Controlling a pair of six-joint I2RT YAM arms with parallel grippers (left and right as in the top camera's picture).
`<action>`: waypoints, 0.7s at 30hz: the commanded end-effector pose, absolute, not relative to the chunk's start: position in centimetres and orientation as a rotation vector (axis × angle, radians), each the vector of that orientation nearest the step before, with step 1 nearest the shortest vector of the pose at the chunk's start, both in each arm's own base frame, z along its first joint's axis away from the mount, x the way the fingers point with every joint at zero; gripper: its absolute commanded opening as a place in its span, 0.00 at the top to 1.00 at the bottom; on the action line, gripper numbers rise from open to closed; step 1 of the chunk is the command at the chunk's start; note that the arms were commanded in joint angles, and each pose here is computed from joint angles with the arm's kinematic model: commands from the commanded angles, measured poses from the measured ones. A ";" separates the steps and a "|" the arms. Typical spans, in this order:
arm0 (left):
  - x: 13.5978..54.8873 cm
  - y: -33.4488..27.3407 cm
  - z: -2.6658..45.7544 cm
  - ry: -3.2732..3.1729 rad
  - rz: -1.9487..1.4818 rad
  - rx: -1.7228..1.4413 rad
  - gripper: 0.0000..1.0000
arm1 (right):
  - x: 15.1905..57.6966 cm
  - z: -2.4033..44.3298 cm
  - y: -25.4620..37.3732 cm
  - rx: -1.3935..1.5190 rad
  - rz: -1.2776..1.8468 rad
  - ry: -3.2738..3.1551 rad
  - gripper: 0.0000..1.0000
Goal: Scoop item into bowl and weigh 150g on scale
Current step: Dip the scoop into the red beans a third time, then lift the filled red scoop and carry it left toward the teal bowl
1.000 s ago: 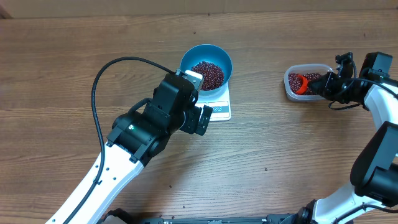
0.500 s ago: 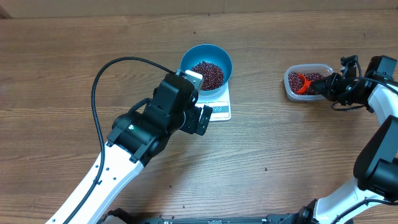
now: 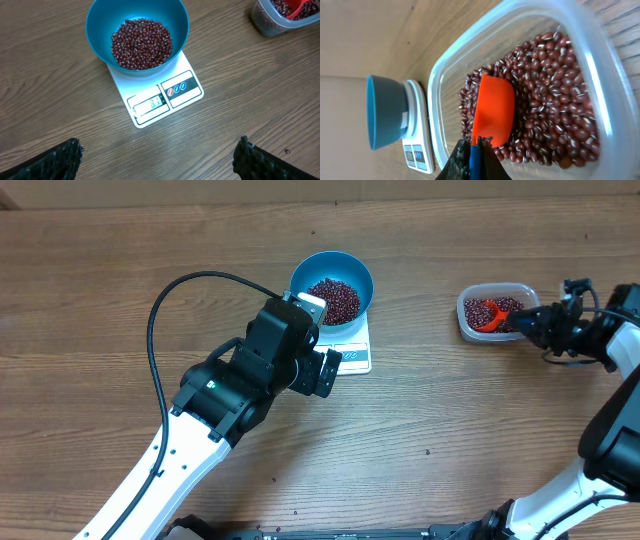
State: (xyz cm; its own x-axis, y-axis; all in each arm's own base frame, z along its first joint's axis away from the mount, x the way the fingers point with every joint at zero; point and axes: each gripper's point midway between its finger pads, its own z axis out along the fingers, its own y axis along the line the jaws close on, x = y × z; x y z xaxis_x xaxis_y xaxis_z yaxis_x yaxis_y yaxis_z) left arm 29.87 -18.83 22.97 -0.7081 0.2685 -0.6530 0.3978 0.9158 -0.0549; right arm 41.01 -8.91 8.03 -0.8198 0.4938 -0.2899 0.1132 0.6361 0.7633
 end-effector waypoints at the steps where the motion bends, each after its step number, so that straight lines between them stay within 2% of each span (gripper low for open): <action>1: 29.9 -19.0 22.9 2.398 -0.258 0.479 0.00 | 40.9 9.1 -8.8 0.469 1.162 2.307 0.96; 21: 29.9 -19.0 22.9 2.398 -0.258 0.479 0.00 | 40.4 12.6 -9.4 0.438 1.371 2.101 0.96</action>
